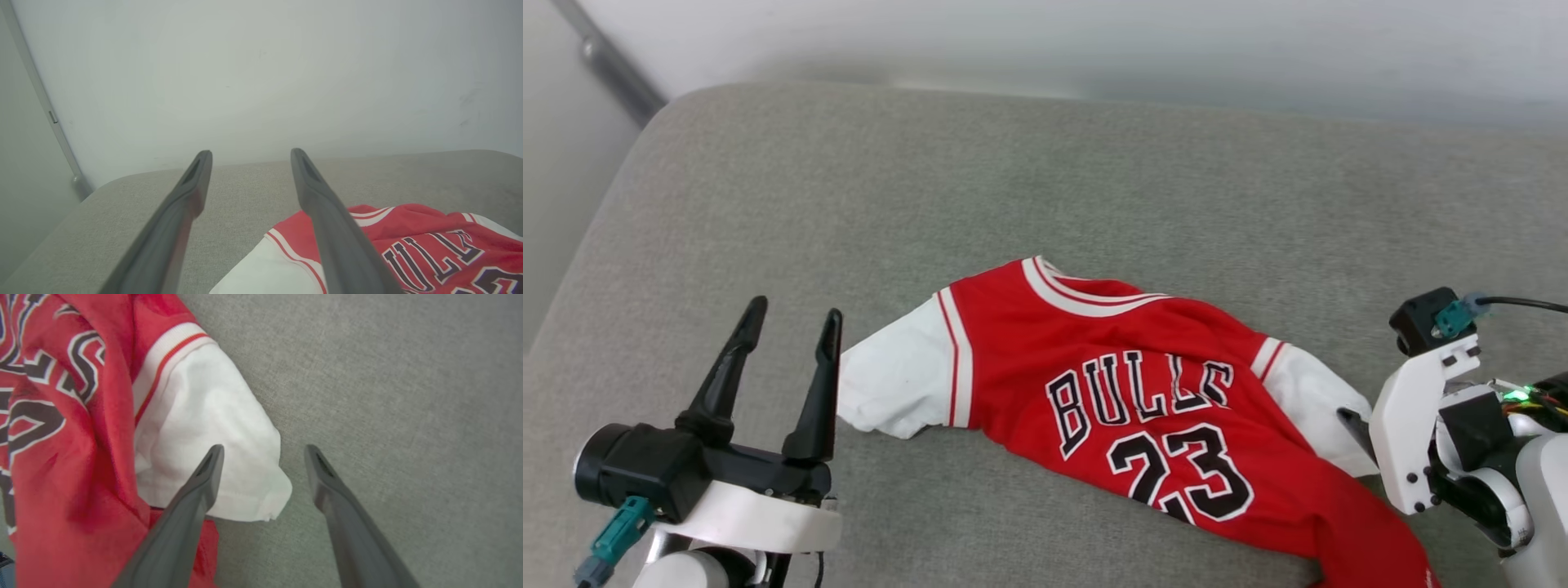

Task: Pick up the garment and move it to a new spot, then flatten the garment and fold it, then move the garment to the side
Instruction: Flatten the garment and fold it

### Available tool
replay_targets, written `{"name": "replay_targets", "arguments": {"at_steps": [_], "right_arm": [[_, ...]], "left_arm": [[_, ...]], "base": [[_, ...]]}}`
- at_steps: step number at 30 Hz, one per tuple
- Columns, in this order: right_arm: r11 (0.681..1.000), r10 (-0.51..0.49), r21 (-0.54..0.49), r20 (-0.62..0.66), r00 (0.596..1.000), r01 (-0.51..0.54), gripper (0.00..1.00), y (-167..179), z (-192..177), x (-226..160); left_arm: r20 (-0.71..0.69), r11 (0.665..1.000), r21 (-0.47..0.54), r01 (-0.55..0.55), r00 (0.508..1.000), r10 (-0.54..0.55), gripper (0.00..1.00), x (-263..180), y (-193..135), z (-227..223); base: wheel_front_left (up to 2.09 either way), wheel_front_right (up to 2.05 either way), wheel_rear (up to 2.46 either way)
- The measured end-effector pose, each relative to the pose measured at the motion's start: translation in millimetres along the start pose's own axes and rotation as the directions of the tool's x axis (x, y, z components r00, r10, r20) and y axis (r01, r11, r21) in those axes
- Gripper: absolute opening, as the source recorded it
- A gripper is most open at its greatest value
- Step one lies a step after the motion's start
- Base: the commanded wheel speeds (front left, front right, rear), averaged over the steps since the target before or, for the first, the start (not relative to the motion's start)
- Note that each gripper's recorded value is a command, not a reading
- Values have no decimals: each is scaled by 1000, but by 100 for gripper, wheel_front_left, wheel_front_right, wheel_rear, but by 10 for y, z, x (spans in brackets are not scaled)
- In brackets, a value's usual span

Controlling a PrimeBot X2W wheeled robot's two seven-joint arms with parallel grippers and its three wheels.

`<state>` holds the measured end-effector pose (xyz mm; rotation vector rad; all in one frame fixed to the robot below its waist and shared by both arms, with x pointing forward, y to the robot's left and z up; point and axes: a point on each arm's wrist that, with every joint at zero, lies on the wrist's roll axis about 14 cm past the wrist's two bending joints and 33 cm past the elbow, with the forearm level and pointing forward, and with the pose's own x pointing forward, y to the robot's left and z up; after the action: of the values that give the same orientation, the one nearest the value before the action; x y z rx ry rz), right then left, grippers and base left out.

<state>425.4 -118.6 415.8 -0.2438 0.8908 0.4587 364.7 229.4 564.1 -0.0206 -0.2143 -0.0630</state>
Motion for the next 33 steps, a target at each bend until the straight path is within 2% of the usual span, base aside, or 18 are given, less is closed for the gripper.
{"name": "replay_targets", "arguments": {"at_steps": [9, 10, 11, 17, 24, 32, 33], "right_arm": [[999, 37, 7, -101, 994, -36, 100, 63, -249, 424], [999, 39, 5, -102, 994, -39, 46, 68, -259, 446], [999, 38, -1, -98, 995, -38, 0, 62, -257, 462], [999, -23, -40, -25, 999, 22, 0, -152, -157, 406], [974, -211, -59, 83, 974, 217, 0, -840, 88, 21], [927, -373, -24, 45, 927, 375, 0, -1460, -161, -298], [924, -381, -24, 42, 924, 382, 38, -1493, -207, -299]], "left_arm": [[-40, 999, 23, -42, 998, 43, 100, -64, 119, -129], [-44, 999, 24, -45, 998, 46, 100, -66, 128, -142], [-48, 999, 26, -44, 998, 46, 100, -68, 130, -156], [-43, 999, 21, -39, 998, 40, 100, -51, 107, -160], [-11, 1000, -1, -26, 1000, 26, 100, -34, 38, -83], [1, 1000, -6, 10, 1000, -10, 100, 21, -53, -65], [-3, 1000, -8, 14, 1000, -14, 100, 30, -62, -81]], "base": [[0, 0, 0], [0, 0, 0], [0, 0, 0], [0, 0, 0], [0, 0, 0], [0, 0, 0], [0, 0, 0]]}}
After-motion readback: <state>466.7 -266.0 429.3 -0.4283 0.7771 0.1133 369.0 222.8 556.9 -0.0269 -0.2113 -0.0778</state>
